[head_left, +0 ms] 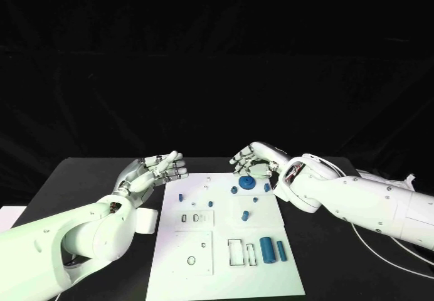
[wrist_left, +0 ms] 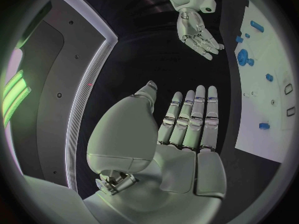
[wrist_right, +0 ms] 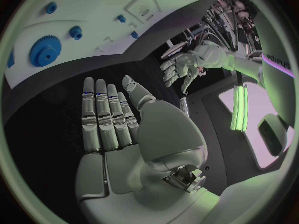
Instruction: Assemble the parts on the task board
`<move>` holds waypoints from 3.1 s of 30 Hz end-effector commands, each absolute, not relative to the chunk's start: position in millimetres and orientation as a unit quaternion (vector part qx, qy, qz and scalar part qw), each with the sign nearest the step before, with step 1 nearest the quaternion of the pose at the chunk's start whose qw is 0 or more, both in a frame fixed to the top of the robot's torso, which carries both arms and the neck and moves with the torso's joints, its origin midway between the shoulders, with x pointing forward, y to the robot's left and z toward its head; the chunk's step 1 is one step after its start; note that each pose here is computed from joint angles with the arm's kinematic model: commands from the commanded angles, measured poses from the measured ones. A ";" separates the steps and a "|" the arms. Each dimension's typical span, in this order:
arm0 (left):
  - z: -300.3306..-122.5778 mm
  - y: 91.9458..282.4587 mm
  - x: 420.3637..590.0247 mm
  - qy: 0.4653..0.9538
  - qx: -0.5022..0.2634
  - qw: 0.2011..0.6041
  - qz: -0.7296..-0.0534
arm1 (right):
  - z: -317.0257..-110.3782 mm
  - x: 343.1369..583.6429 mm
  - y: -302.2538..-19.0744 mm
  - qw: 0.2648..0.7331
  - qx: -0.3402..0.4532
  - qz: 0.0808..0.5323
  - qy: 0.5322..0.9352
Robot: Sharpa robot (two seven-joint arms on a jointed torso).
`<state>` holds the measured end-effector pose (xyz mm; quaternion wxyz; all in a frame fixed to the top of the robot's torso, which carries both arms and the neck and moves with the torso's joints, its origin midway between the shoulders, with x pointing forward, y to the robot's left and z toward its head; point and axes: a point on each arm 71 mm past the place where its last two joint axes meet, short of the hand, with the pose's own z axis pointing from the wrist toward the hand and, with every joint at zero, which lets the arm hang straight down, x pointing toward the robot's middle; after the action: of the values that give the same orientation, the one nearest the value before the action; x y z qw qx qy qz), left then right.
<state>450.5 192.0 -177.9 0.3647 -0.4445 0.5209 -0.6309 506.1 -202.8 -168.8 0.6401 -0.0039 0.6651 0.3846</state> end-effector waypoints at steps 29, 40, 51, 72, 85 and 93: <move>-169.2 186.5 438.8 0.513 -0.452 0.321 -0.655 | -167.8 505.2 -194.9 0.649 -0.208 0.151 0.716; -169.8 187.8 439.4 0.515 -0.454 0.322 -0.653 | -164.5 505.1 -196.7 0.651 -0.210 0.152 0.713; -170.0 187.6 438.9 0.516 -0.454 0.320 -0.652 | -169.5 507.0 -198.2 0.630 -0.213 0.150 0.731; -171.0 189.1 440.3 0.518 -0.456 0.322 -0.649 | -173.0 509.3 -197.1 0.621 -0.210 0.157 0.739; -172.0 189.6 441.3 0.520 -0.458 0.321 -0.646 | -152.8 505.8 -189.1 0.692 -0.175 0.207 0.669; -172.1 188.8 440.9 0.521 -0.458 0.320 -0.645 | -147.4 506.6 -177.3 0.710 -0.162 0.215 0.651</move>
<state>441.6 191.4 -173.6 0.3279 -0.4618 0.5209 -0.6387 506.0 -177.9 -151.5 0.6908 -0.1751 0.6686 0.2125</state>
